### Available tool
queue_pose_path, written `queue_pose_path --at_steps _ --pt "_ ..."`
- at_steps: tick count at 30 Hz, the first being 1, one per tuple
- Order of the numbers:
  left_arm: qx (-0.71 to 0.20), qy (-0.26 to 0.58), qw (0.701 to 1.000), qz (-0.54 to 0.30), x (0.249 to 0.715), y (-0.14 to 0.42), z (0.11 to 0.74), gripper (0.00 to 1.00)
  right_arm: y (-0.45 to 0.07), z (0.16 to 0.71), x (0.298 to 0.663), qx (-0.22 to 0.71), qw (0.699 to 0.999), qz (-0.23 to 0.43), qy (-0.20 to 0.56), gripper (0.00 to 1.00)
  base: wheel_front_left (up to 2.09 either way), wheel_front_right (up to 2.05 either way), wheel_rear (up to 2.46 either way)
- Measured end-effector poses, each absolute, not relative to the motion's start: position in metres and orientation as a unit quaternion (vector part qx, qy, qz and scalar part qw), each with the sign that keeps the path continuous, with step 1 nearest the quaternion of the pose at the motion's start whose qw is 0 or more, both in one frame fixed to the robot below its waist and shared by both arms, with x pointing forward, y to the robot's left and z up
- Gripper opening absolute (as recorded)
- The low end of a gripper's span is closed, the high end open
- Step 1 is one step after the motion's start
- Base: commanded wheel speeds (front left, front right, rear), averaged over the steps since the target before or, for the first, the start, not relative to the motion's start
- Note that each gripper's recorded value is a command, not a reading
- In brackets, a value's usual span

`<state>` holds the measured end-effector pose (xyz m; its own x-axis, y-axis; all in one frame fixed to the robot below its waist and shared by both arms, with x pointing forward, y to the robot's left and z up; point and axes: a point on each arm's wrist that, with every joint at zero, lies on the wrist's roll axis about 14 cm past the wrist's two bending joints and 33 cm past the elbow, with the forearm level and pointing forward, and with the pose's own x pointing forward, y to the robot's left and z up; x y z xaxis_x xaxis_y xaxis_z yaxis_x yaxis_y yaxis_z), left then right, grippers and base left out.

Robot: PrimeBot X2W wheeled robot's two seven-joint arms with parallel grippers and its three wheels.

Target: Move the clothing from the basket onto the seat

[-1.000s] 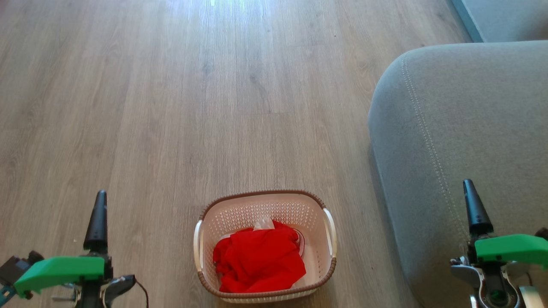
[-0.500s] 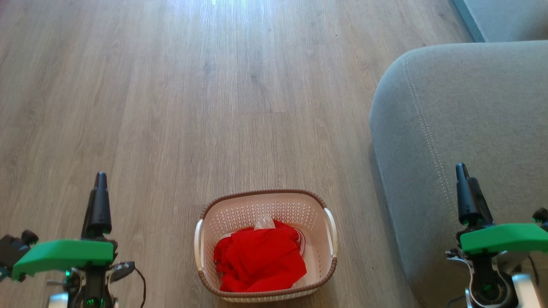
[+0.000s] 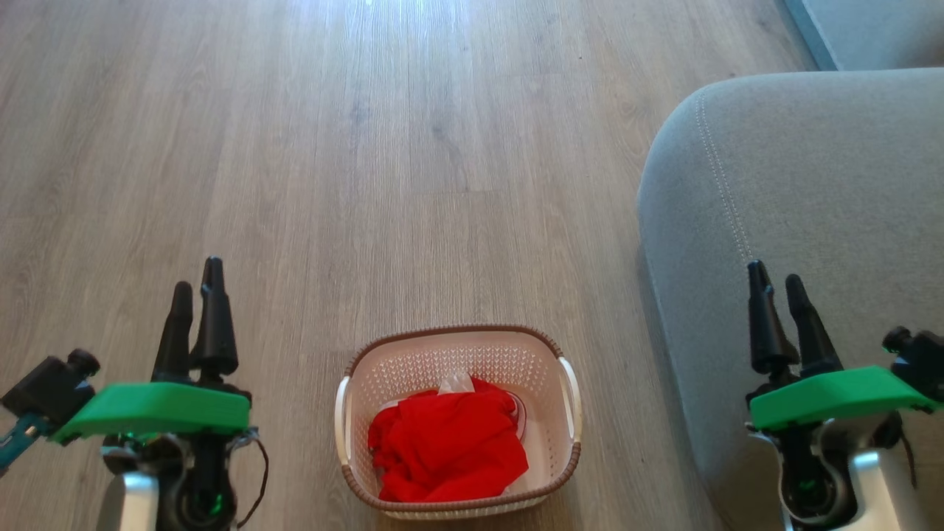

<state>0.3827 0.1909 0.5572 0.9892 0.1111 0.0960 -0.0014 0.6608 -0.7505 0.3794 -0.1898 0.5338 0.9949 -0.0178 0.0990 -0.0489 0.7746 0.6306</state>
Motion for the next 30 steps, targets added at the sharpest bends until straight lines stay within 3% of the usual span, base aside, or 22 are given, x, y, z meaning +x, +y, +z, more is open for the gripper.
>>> queue_pose_path --at_steps 17,30 --pt "-0.23 -0.085 0.969 -0.014 0.381 0.14 0.574 1.0 -0.167 0.547 0.379 0.228 0.97 0.046 -0.069 1.0 0.0 0.0 0.0" --pt "-0.165 -0.086 0.983 -0.007 0.38 0.132 0.565 1.0 -0.157 0.537 0.375 0.178 0.981 0.056 -0.062 1.0 0.0 0.0 0.0"
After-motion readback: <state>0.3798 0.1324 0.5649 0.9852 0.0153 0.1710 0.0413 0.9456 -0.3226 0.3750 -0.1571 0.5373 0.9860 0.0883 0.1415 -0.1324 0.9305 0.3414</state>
